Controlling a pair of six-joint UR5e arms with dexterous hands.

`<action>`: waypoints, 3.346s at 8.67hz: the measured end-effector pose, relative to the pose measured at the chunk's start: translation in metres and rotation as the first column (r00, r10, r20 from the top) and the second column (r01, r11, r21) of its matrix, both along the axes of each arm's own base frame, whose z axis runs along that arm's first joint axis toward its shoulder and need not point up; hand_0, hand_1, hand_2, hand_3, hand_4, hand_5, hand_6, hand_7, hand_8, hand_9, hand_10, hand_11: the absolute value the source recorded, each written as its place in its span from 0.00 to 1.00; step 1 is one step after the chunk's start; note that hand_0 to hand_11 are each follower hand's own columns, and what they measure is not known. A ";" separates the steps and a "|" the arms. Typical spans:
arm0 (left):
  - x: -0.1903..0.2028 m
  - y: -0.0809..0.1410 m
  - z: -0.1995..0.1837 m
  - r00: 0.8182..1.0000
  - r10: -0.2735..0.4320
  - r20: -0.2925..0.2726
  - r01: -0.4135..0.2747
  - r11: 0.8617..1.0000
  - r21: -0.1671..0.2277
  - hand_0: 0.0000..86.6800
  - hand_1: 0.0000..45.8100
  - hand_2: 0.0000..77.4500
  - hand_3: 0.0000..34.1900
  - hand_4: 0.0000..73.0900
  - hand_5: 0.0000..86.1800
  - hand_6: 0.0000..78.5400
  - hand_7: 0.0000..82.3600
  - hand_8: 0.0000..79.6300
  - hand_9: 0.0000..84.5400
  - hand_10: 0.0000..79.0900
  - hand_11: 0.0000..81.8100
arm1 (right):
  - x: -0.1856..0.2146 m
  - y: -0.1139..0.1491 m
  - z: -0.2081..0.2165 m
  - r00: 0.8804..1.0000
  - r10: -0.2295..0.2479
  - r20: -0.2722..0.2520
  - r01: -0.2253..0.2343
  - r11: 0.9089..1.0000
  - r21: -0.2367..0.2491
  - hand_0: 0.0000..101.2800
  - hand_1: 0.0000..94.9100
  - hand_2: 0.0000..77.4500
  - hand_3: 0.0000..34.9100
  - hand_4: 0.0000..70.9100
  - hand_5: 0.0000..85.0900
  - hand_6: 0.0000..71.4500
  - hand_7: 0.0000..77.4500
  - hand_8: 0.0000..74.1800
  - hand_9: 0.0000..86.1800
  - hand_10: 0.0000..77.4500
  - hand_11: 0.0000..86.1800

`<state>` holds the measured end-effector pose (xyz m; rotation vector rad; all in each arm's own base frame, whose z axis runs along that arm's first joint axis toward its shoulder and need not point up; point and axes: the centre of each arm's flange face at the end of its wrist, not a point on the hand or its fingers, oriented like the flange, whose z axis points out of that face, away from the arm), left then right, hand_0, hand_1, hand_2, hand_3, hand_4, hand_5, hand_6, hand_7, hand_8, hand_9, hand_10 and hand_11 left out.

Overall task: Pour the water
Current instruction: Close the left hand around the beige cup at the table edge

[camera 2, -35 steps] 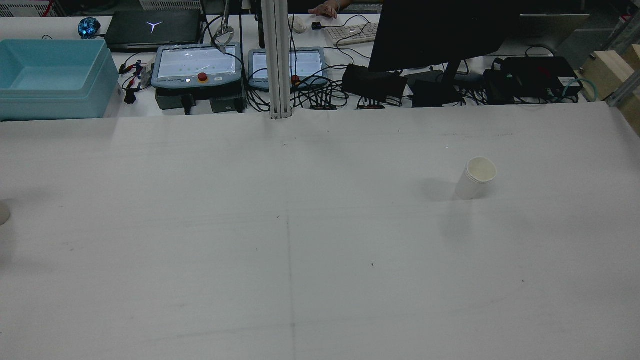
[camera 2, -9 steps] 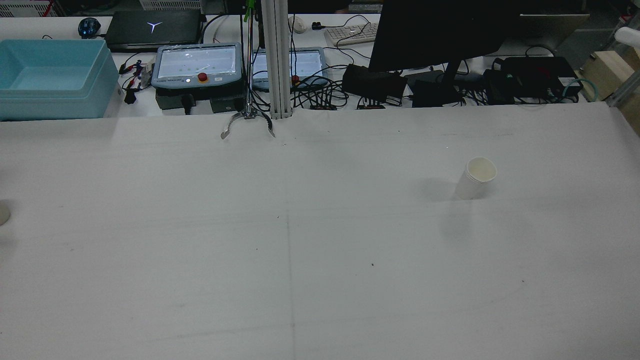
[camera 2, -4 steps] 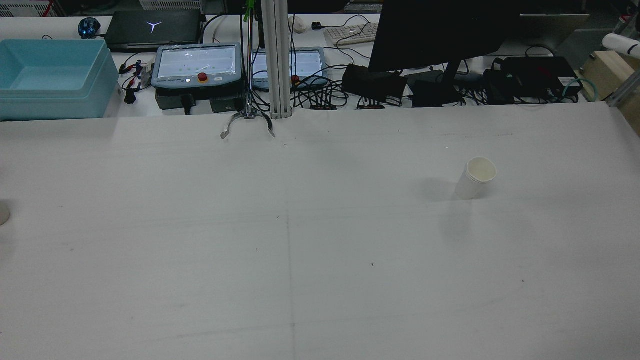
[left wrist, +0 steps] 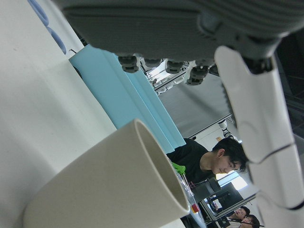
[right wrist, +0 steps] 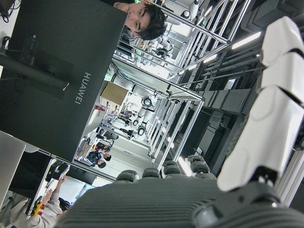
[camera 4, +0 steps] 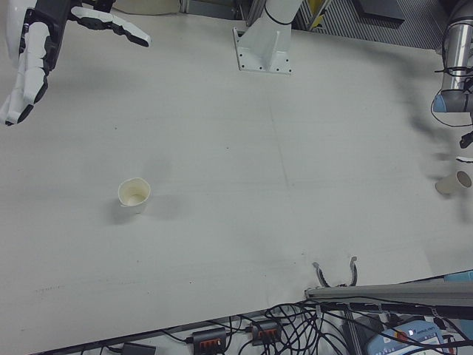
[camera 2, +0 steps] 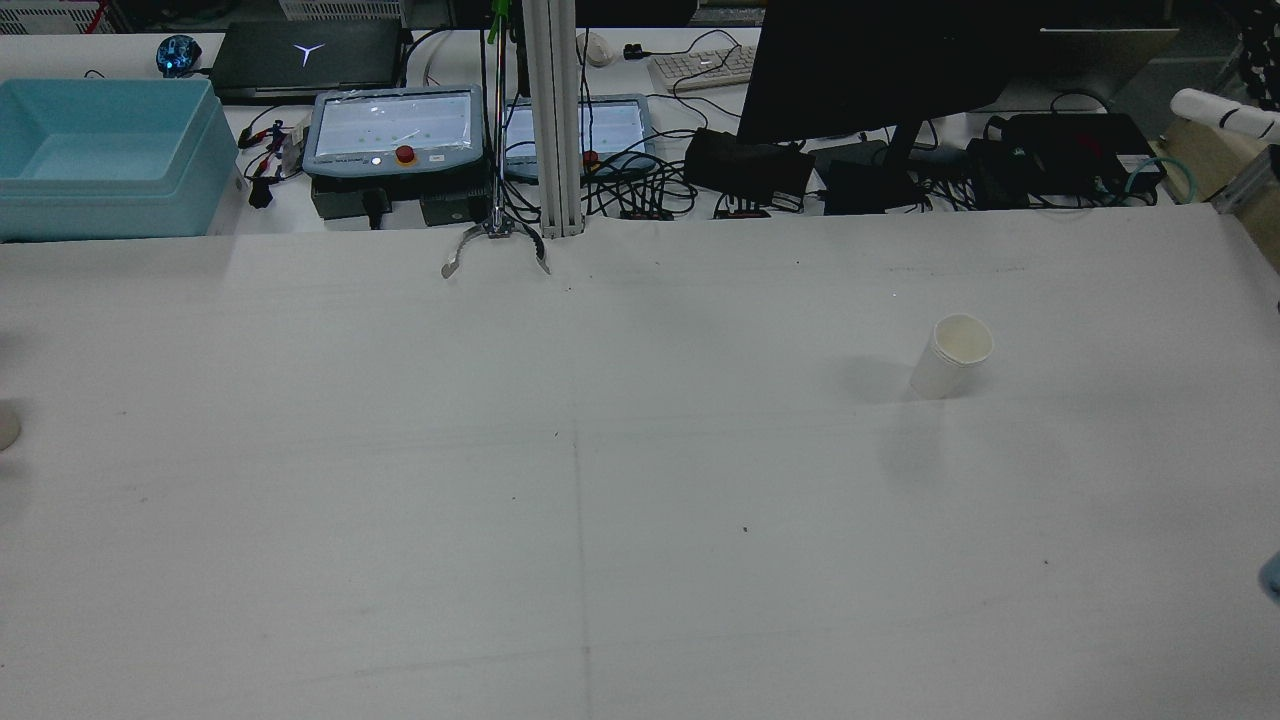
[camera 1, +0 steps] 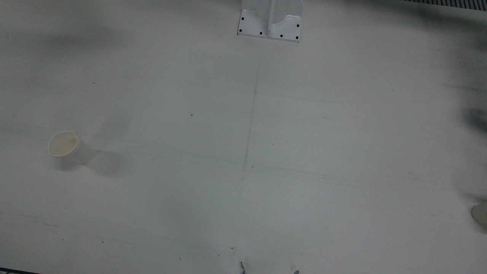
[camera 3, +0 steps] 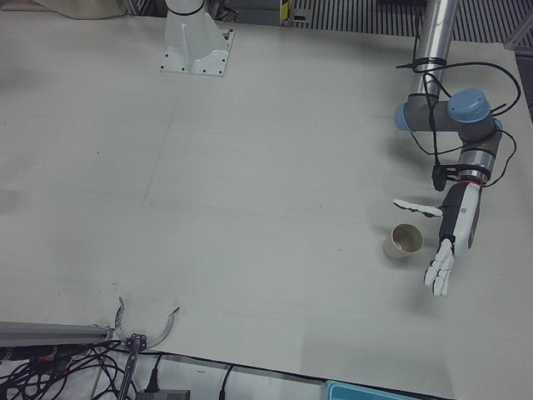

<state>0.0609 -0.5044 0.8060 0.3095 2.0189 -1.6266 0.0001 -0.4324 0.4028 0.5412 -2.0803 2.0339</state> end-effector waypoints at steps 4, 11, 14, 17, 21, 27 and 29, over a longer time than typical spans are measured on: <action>0.006 -0.002 0.020 1.000 0.005 0.009 -0.005 1.000 -0.026 0.61 0.25 0.02 0.00 0.19 0.05 0.01 0.07 0.01 0.02 0.04 0.07 | -0.019 -0.008 -0.002 1.000 -0.031 0.001 0.031 1.000 0.003 0.47 0.16 0.20 0.00 0.06 0.04 0.04 0.06 0.01 0.01 0.01 0.01; 0.011 0.005 0.039 1.000 0.012 0.010 -0.012 1.000 -0.025 0.61 0.23 0.02 0.00 0.19 0.13 0.03 0.07 0.01 0.02 0.04 0.09 | -0.026 -0.010 -0.004 0.999 -0.043 0.002 0.043 0.999 0.007 0.47 0.17 0.22 0.00 0.06 0.06 0.04 0.07 0.01 0.02 0.01 0.01; 0.030 -0.002 0.033 0.996 -0.017 -0.083 0.015 1.000 -0.020 0.61 0.23 0.02 0.00 0.18 0.10 0.03 0.07 0.01 0.01 0.05 0.09 | -0.030 -0.012 -0.004 0.999 -0.048 0.001 0.048 0.999 0.005 0.47 0.17 0.22 0.00 0.05 0.08 0.05 0.08 0.01 0.02 0.01 0.03; 0.049 -0.007 0.027 0.993 -0.010 -0.120 0.009 1.000 -0.013 0.61 0.26 0.02 0.00 0.19 0.12 0.02 0.07 0.01 0.01 0.04 0.09 | -0.033 -0.017 -0.004 0.999 -0.048 0.002 0.048 0.999 0.006 0.47 0.17 0.20 0.00 0.08 0.08 0.05 0.08 0.01 0.03 0.01 0.03; 0.051 -0.006 0.029 0.994 -0.008 -0.113 0.006 1.000 -0.015 0.60 0.23 0.02 0.00 0.20 0.15 0.03 0.07 0.01 0.01 0.04 0.10 | -0.034 -0.018 -0.003 0.999 -0.050 0.000 0.050 0.999 0.003 0.47 0.17 0.20 0.00 0.08 0.08 0.05 0.08 0.01 0.03 0.01 0.03; 0.049 -0.003 0.032 0.994 -0.006 -0.112 0.004 1.000 -0.017 0.60 0.20 0.02 0.00 0.22 0.13 0.03 0.07 0.01 0.01 0.04 0.10 | -0.040 -0.025 -0.002 0.999 -0.053 -0.001 0.053 0.999 -0.001 0.47 0.17 0.20 0.00 0.08 0.08 0.05 0.08 0.01 0.03 0.01 0.03; 0.048 -0.002 0.030 0.991 -0.003 -0.131 0.002 1.000 -0.012 0.60 0.17 0.02 0.00 0.18 0.08 0.01 0.07 0.01 0.01 0.05 0.09 | -0.040 -0.025 -0.002 0.999 -0.053 -0.001 0.053 0.999 -0.001 0.46 0.17 0.20 0.00 0.08 0.08 0.05 0.08 0.01 0.03 0.01 0.03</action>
